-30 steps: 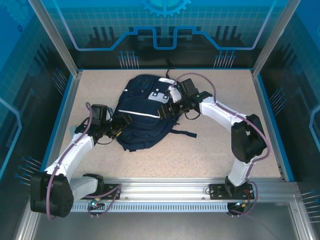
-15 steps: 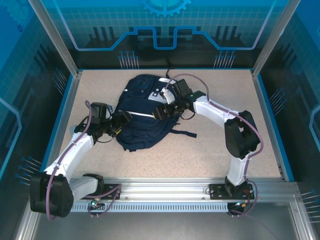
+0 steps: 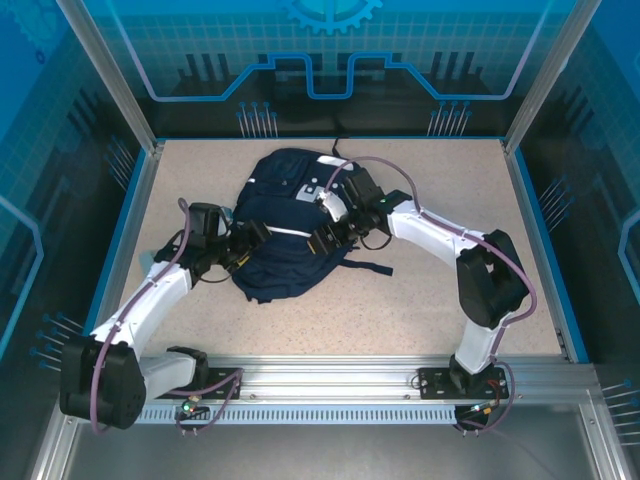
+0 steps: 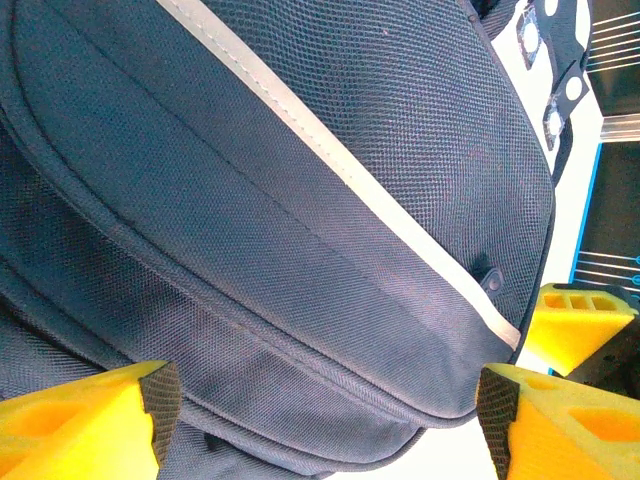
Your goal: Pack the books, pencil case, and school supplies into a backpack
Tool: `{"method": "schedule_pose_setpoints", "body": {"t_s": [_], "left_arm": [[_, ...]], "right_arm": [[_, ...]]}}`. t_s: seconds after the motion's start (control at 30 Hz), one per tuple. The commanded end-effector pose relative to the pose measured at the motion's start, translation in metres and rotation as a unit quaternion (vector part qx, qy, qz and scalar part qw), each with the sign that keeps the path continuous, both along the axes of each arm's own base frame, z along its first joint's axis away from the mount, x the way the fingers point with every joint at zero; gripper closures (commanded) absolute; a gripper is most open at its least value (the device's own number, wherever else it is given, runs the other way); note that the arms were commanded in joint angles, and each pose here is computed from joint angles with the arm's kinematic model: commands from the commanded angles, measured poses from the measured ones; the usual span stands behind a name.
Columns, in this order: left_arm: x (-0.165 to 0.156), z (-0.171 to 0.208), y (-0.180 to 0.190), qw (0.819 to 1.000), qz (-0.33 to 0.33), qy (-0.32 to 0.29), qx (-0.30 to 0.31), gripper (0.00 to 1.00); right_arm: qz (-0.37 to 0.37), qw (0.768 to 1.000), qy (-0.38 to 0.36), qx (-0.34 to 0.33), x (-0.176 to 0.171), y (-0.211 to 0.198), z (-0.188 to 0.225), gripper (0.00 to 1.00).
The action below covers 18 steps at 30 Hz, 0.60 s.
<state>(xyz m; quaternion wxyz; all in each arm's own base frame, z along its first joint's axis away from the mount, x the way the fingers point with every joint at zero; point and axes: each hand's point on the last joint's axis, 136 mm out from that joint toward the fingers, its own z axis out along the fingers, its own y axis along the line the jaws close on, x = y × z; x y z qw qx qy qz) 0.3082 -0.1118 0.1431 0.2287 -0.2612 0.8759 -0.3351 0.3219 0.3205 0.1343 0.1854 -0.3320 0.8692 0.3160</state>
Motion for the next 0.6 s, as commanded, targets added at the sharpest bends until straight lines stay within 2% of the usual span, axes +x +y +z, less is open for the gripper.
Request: {"method": "schedule_pose_setpoints", "body": {"t_s": [0.0, 0.2, 0.4, 0.47, 0.57], "left_arm": [[0.004, 0.008, -0.006, 1.000, -0.004, -0.009, -0.011, 0.21], [0.004, 0.012, -0.008, 1.000, -0.007, -0.011, -0.014, 0.20], [0.005, 0.013, -0.011, 1.000, -0.008, -0.014, -0.016, 0.21], [0.005, 0.013, -0.012, 1.000, -0.008, -0.014, -0.018, 0.20], [0.007, 0.014, -0.015, 1.000, -0.009, -0.015, -0.022, 0.20]], "right_arm": [[0.011, 0.999, -0.005, -0.037, -0.013, -0.004, -0.007, 0.40], [0.056, 0.993, -0.043, -0.091, -0.016, -0.001, -0.022, 0.43], [0.103, 0.982, -0.089, -0.129, -0.019, 0.001, -0.031, 0.50], [0.115, 0.979, -0.099, -0.138, -0.019, -0.001, -0.032, 0.49], [0.120, 0.974, -0.110, -0.156, -0.016, -0.007, -0.032, 0.41]]}}
